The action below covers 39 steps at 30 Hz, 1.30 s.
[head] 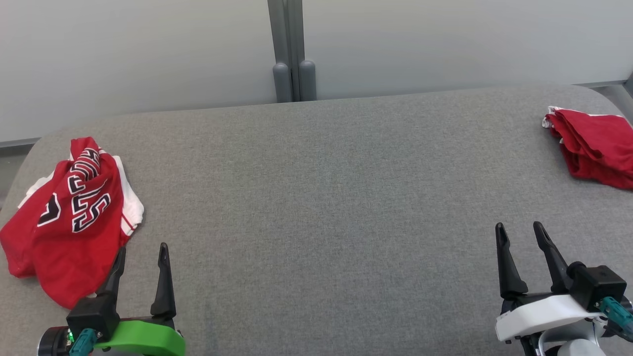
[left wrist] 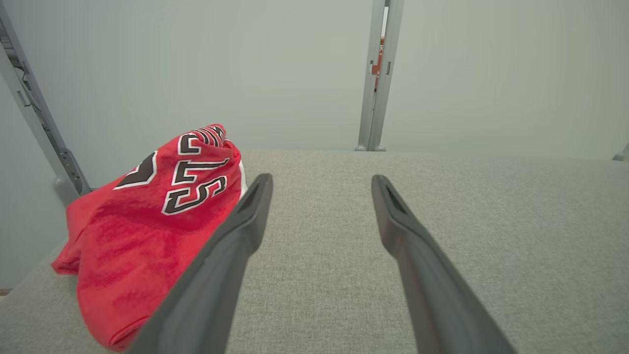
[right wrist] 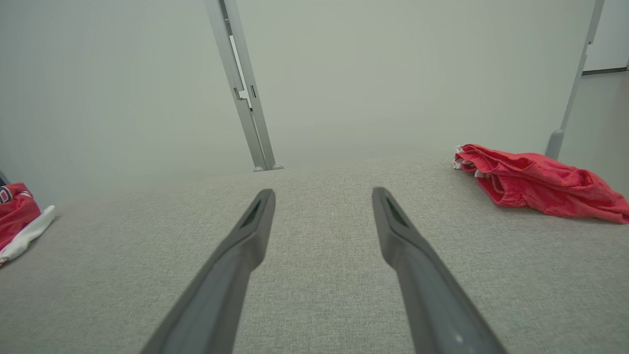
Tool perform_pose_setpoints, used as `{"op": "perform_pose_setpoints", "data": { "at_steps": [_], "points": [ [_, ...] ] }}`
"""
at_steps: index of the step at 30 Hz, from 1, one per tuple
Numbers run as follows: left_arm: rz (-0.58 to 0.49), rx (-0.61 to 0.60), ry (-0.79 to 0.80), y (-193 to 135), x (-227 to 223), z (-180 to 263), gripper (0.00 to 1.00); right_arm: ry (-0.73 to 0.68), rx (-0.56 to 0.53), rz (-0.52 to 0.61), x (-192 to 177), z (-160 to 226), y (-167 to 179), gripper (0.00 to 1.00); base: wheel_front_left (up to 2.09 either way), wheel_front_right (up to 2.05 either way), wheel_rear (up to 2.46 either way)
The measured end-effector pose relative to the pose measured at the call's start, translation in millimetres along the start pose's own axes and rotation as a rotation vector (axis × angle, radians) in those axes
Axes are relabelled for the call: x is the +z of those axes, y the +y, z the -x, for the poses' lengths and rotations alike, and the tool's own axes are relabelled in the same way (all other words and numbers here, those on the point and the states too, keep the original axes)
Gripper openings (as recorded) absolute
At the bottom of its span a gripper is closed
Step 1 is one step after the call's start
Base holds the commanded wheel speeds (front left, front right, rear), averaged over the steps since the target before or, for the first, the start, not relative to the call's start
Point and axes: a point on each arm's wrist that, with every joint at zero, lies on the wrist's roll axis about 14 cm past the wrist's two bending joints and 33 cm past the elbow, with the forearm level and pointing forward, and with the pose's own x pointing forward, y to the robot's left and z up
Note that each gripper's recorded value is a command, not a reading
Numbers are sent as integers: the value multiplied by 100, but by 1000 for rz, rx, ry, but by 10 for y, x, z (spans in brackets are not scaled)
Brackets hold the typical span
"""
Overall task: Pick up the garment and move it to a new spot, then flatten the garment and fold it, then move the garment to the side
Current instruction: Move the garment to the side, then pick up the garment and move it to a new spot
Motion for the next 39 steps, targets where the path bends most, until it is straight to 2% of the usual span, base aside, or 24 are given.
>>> {"op": "perform_pose_setpoints", "data": {
  "at_steps": [30, 39],
  "points": [
    [-9, 27, 3, 104, -1, 88, 100, 17, 18, -26, -69, 68, 120, 100, 0, 0, 0],
    [-20, 83, -1, 296, 22, 214, 100, 41, 66, -35, -151, 8, 279, 100, 0, 0, 0]
  ]
}}
